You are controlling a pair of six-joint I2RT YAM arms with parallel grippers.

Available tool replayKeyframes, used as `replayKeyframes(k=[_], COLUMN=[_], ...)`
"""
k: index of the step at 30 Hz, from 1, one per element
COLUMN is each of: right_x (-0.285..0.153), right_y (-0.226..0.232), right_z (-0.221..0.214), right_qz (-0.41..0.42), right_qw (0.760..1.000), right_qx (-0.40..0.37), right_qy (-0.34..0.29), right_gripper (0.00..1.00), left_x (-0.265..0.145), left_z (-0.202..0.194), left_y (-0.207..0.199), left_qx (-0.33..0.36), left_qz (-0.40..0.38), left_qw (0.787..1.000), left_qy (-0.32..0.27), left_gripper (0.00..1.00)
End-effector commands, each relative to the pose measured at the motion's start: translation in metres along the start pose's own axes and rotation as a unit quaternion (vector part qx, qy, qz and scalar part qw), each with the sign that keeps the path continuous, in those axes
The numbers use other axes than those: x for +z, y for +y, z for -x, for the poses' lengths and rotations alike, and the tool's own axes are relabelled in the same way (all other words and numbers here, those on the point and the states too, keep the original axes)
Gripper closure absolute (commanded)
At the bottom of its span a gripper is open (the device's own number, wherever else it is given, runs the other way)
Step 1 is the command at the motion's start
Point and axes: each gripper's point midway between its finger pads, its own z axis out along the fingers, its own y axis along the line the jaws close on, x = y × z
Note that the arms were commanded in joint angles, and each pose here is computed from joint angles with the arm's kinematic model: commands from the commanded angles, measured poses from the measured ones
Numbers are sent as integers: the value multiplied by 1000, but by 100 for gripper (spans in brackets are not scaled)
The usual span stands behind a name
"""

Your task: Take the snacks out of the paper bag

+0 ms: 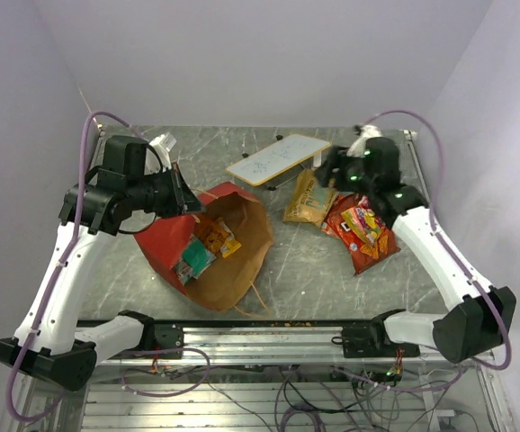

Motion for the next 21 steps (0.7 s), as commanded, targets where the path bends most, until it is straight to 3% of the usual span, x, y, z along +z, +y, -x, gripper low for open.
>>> replayKeyframes(k=[1,4,9,10,15,21], right_x=[-24,-51,-95,-97,-66,-4], right_y=[128,184,247,256,287,311], right_z=[-18,-51,-135,-148,-197,-214], right_qz=[213,313,470,475,459,403], right_qw=[967,927,823,814,818,859], right_qx=[-131,-193,-304,-320,-333,-288], right_qy=[-44,-69,-93,-100,-97,-128], right_gripper=[39,40,43,43,41,36], left_x=[-5,-1,0,-2,-10,-17], left_z=[-4,-4,4,7,19,22], left_y=[0,3,6,8,8,5], left_qx=[-9,-20,-30,-28,-21,-4], left_qz=[2,3,16,23,39,40], left_qw=[1000,1000,999,999,997,997], left_qy=[1,-7,-25,-31,-63,-70], left_gripper=[93,93,93,93,93,93])
